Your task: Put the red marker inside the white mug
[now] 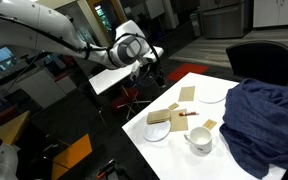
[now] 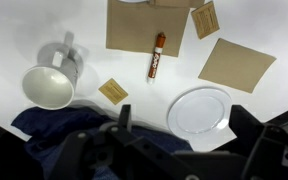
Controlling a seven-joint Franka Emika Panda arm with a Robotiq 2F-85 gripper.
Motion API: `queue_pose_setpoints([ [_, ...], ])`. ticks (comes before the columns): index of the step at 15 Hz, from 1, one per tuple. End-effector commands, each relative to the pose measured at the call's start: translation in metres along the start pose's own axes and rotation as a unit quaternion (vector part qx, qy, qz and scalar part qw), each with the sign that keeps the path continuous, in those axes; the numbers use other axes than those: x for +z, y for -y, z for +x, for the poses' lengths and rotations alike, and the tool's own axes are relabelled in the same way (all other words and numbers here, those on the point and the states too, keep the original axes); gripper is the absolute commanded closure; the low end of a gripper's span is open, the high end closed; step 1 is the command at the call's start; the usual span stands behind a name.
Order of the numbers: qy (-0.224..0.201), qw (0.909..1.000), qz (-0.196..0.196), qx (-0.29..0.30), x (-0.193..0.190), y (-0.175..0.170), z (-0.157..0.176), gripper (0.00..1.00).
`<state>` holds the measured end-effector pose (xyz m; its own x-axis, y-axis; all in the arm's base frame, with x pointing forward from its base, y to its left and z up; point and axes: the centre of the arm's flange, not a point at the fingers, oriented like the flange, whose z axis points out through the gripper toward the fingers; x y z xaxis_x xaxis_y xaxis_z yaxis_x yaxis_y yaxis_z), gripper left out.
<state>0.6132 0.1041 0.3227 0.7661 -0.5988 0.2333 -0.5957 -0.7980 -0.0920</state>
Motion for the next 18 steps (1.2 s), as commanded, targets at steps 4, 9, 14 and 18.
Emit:
queue_pose_setpoints([
  [4, -0.026, 0.9996, -0.001, 0.015, 0.047, 0.0, 0.007, 0.0],
  [9, -0.005, 0.9998, -0.016, 0.007, 0.063, -0.013, 0.002, 0.0],
  [14, -0.004, 0.9999, -0.015, 0.006, 0.067, -0.011, 0.001, 0.0],
  [18, 0.028, 0.9993, -0.015, 0.022, 0.09, -0.007, 0.013, 0.0],
])
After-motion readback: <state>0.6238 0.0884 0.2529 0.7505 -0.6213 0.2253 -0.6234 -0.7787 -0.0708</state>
